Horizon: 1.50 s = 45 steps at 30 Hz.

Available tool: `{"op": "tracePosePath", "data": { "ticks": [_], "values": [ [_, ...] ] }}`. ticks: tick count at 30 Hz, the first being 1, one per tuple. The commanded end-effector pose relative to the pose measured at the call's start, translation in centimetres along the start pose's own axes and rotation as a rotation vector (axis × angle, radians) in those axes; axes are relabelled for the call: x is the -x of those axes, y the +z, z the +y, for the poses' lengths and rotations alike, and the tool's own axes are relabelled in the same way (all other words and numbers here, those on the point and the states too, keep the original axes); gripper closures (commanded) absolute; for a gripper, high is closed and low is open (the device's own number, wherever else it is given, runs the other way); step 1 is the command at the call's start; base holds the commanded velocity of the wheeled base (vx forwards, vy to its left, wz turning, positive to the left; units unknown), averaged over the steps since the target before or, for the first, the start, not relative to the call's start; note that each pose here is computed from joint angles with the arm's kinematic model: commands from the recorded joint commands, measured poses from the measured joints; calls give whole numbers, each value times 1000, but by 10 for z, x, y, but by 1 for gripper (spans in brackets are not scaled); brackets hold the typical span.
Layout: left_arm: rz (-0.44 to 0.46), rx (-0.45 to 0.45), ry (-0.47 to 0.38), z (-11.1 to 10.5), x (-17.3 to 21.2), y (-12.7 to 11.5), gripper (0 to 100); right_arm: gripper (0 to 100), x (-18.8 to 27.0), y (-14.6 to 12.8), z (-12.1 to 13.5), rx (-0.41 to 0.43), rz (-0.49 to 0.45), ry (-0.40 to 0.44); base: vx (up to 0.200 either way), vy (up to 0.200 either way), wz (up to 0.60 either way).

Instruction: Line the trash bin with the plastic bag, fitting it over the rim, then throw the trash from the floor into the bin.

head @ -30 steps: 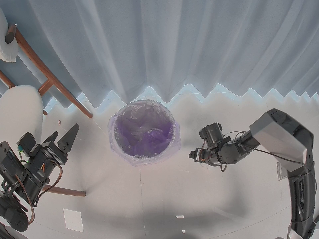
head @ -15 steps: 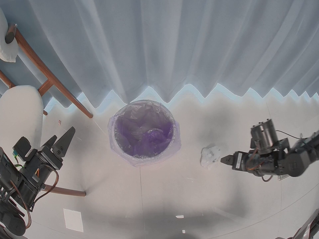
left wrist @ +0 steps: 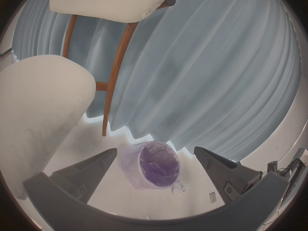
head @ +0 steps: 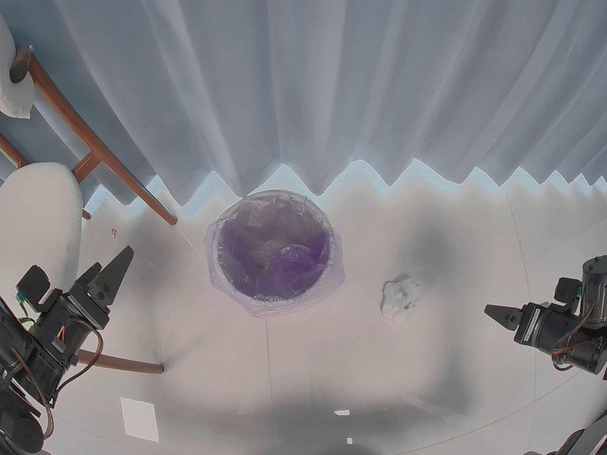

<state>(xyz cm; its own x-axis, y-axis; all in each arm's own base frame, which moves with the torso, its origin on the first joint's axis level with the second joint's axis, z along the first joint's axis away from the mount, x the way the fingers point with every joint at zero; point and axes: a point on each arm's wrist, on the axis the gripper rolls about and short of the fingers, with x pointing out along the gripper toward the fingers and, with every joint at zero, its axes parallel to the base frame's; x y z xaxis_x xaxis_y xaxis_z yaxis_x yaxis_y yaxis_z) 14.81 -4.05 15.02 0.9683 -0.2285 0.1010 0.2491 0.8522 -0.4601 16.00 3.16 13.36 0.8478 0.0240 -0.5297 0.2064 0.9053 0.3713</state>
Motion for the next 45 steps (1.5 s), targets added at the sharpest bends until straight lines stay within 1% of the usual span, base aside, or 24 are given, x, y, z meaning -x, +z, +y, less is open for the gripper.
{"op": "tracePosePath", "data": {
  "ticks": [1,2,5,10,11,12,14,16,17,19,22,23,24,26,27,29,34,37,40,45],
  "values": [
    [58,-43,34,4,7,-6,0,0,-52,1,0,45,62,-51,0,0,0],
    [60,-43,35,4,7,-6,0,0,-55,1,1,45,66,-56,0,0,0],
    [53,-34,41,5,8,-5,0,0,-100,4,0,61,104,-106,0,0,0],
    [93,-18,77,9,8,-9,0,0,-164,7,-1,132,118,-132,0,0,0],
    [93,-18,77,9,8,-9,0,0,-164,7,-1,132,118,-132,0,0,0],
    [111,-18,86,10,8,-10,0,0,-191,9,-1,152,114,-136,0,0,0],
    [122,-14,92,11,8,-12,0,0,-215,14,-1,160,99,-141,0,0,0],
    [122,-11,92,11,8,-12,0,0,-230,17,0,168,88,-141,0,0,0],
    [124,9,84,9,8,-12,0,0,-247,19,-3,168,78,-151,0,0,0],
    [122,23,85,9,9,-12,0,0,-257,21,-5,165,72,-158,0,0,0],
    [116,58,69,6,10,-11,0,0,-290,24,-12,177,50,-188,0,0,0],
    [116,58,69,6,10,-11,0,0,-290,24,-12,177,50,-188,0,0,0],
    [110,60,51,4,13,-9,0,0,-300,27,-15,190,66,-201,0,0,0],
    [136,61,45,2,15,-12,0,0,-308,28,-17,191,92,-217,0,0,0],
    [164,66,52,2,17,-14,0,0,-313,30,-18,189,110,-229,0,0,0],
    [181,72,61,3,17,-16,0,0,-321,30,-19,191,131,-239,0,0,0],
    [184,78,61,3,17,-16,0,0,-339,27,-19,204,173,-251,0,0,0],
    [186,80,61,3,17,-17,0,0,-349,18,-20,230,210,-250,0,0,0],
    [185,104,63,3,18,-16,0,0,-359,8,-24,275,235,-241,0,0,0],
    [172,116,60,2,20,-14,0,0,-367,10,-22,285,257,-231,0,0,0]
  ]
}}
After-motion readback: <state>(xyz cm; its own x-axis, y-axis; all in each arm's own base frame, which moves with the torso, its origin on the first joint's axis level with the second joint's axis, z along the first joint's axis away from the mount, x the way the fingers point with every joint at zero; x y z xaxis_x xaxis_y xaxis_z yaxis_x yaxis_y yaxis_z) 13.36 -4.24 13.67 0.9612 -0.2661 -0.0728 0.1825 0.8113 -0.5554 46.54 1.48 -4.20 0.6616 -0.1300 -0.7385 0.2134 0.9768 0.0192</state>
